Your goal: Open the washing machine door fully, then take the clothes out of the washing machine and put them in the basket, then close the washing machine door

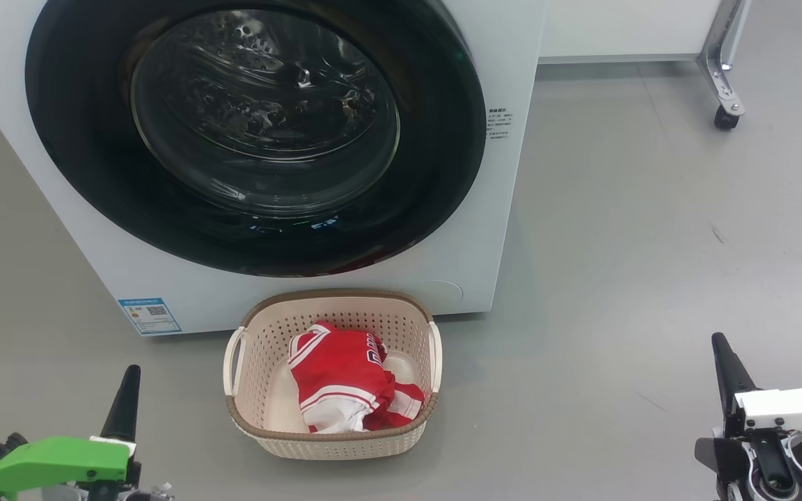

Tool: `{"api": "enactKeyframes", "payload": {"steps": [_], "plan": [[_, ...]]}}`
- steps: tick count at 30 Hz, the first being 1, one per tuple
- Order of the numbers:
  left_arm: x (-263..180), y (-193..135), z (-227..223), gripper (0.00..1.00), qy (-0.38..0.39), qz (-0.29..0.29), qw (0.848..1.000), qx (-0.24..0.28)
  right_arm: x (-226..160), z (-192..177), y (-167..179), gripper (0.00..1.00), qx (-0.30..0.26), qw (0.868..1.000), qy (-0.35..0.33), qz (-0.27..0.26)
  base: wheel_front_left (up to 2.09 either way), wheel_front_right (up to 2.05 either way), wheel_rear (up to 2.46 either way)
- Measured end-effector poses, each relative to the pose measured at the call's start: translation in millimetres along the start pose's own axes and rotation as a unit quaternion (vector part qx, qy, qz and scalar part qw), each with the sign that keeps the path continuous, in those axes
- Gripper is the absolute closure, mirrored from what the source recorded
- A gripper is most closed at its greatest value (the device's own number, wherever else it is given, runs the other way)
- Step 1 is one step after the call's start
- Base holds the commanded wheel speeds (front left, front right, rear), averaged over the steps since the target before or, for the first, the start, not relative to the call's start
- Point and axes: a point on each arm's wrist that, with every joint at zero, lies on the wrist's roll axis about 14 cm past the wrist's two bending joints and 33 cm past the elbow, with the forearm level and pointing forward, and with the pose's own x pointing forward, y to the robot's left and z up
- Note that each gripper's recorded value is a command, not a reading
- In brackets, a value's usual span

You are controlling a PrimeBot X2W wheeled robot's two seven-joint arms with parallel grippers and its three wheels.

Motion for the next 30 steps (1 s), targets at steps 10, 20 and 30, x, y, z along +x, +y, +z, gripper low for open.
{"api": "enactKeyframes", "payload": {"steps": [10,20,30], "plan": [[2.8,-1.6,4.8,1.00,-0.008,-0.009,0.998,-0.066,2.5,7.6,7.4,1.00,0.068,0.997,-0.008,0.018,0.00,0.00,0.00],[6.3,-6.3,7.3,1.00,-0.011,-0.019,0.996,-0.091,4.3,10.6,12.1,1.00,0.091,0.995,-0.011,0.029,0.00,0.00,0.00],[6.3,-5.2,7.3,1.00,-0.012,-0.017,0.996,-0.091,4.3,10.7,12.1,1.00,0.091,0.995,-0.011,0.029,0.00,0.00,0.00]]}}
